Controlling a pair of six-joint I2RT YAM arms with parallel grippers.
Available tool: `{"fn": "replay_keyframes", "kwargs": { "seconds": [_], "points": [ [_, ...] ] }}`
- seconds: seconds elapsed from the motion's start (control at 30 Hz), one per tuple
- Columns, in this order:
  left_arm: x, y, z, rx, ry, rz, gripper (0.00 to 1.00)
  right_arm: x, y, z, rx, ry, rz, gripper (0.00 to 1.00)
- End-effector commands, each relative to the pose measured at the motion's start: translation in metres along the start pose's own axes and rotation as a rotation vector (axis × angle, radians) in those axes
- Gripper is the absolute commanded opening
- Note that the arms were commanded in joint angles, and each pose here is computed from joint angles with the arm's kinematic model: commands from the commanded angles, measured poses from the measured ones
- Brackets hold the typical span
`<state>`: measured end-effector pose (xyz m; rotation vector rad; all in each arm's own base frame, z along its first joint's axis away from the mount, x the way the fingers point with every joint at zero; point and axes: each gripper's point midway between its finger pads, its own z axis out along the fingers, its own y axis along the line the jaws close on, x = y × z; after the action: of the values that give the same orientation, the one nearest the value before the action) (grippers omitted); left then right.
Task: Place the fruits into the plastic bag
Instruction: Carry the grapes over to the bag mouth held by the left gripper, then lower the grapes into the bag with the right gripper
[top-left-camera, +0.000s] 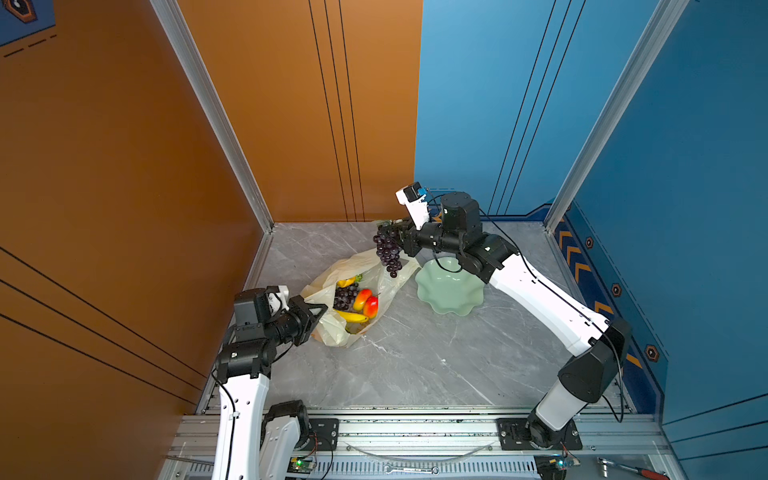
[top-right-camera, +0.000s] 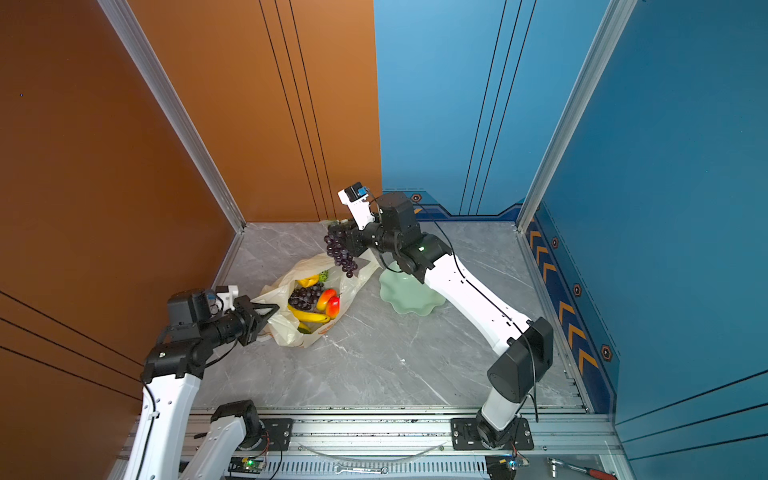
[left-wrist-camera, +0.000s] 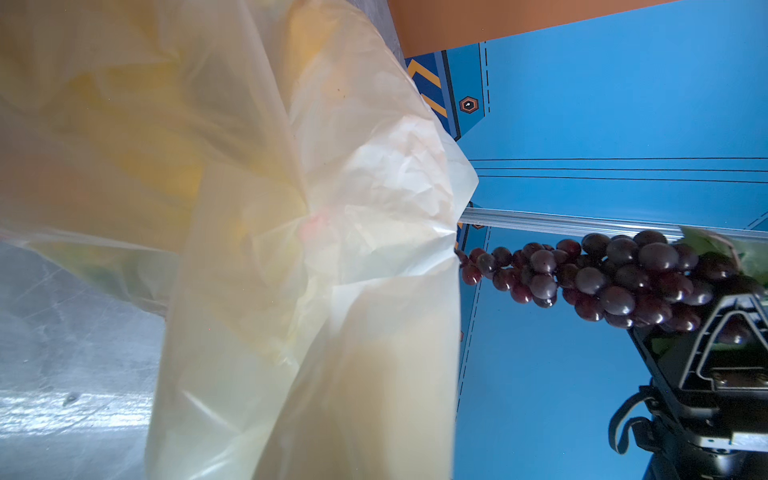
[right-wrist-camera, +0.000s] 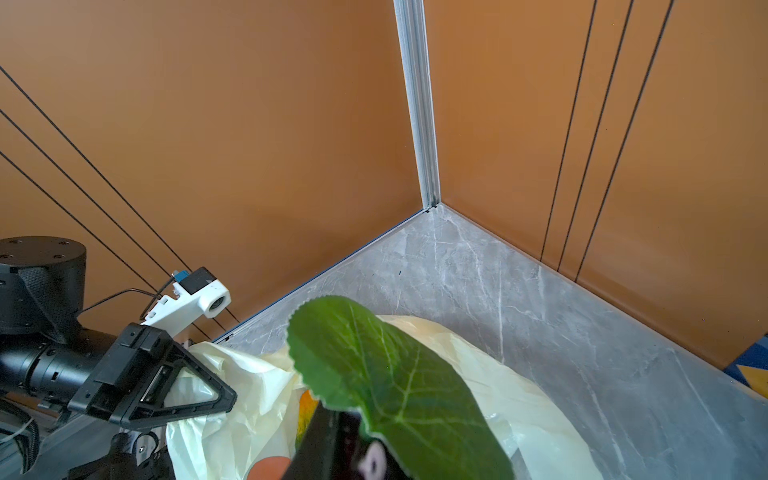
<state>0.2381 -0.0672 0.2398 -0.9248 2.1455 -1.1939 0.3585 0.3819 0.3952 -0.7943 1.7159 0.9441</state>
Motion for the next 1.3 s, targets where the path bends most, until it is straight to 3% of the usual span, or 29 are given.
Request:
{"fn": "replay_keyframes", "kwargs": {
  "seconds": [0.0, 0.53, 1.27],
  "points": [
    [-0.004, -0.013, -0.006, 0.017, -0.027, 0.021, 0.00, -0.025, 0.013, 0.002, -0.057, -0.079, -0.003, 0.20],
    [-0.014, -0.025, -0.003, 0.040, -0.039, 0.009, 0.00, 0.033, 0.037, 0.060, -0.177, 0.013, 0.087, 0.20],
    [-0.058, -0.060, 0.018, 0.136, -0.090, -0.052, 0.00, 0.114, 0.045, 0.095, -0.271, 0.148, 0.191, 0.19]
  ]
}}
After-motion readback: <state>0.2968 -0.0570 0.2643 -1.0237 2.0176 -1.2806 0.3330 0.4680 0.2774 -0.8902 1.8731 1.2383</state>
